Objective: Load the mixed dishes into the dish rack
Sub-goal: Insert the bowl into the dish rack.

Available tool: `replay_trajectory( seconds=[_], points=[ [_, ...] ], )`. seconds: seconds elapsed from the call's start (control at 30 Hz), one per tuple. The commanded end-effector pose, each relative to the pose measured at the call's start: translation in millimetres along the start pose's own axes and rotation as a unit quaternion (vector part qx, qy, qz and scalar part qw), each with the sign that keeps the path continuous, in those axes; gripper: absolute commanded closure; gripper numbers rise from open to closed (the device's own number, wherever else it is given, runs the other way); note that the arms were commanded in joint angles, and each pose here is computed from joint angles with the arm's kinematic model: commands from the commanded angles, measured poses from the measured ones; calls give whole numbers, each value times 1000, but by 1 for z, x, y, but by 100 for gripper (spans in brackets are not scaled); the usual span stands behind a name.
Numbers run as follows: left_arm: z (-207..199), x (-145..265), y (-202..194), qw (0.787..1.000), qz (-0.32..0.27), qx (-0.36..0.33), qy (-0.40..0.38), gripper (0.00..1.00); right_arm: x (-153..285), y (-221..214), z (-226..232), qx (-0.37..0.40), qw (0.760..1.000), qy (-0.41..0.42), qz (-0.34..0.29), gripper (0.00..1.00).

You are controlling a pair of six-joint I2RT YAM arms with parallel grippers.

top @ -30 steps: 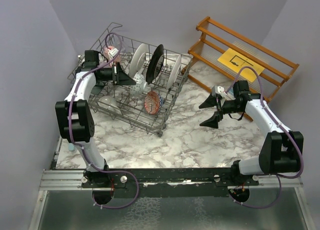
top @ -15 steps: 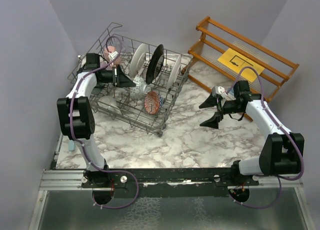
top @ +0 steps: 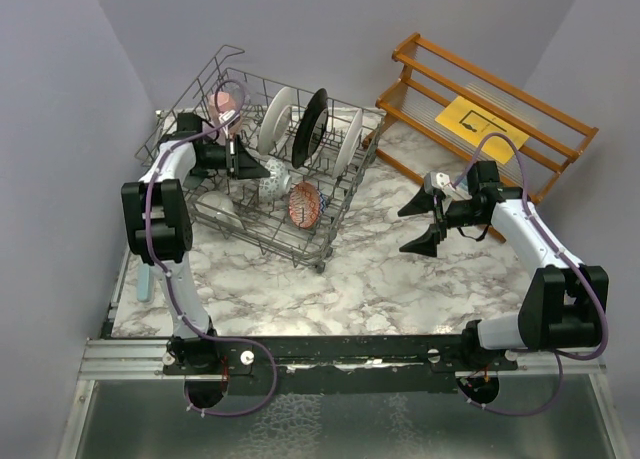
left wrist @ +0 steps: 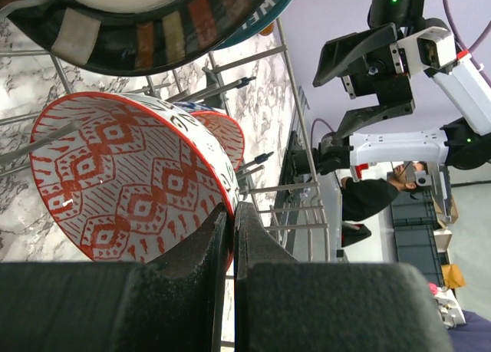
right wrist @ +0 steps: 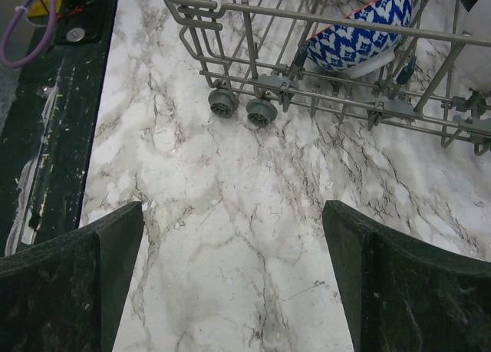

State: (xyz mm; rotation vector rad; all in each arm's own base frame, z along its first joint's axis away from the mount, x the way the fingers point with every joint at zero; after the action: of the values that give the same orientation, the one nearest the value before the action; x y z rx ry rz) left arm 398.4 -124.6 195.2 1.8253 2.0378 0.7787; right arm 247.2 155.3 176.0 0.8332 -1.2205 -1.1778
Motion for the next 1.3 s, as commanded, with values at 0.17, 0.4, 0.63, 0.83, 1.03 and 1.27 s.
replay_trajectory(
  seconds=[0.17,0.4,0.63,0.83,1.03,1.27],
  points=[
    [14,-8,-3,1000,15,-2,0,100,2,6,6,8,1000,5,-16,0],
    [27,-9,-4,1000,23,9,16,100,2,6,6,9,1000,4,-17,0],
    [33,-9,-5,999,30,11,32,87,2,6,6,8,1000,4,-16,0],
    [35,-8,-4,998,38,4,53,69,2,6,6,9,1000,4,-17,0],
    [30,-5,4,997,38,-9,73,62,3,7,6,10,1000,4,-18,0],
    [16,3,19,992,30,-30,116,50,3,8,7,12,1000,3,-19,0]
  ],
)
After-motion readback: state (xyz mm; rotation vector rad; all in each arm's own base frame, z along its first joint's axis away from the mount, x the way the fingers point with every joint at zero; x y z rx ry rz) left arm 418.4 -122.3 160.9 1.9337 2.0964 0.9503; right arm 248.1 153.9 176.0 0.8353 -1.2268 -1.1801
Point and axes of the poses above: each gripper's point midway between its finger pads, its own x axis back along the fingers, its own z axis along the line the jaws close on, y = z × x, the point moved 1 cm from there along x, back along the fingers, and after that the axes turned 8 degrees about -x, right-handed, at the moved point
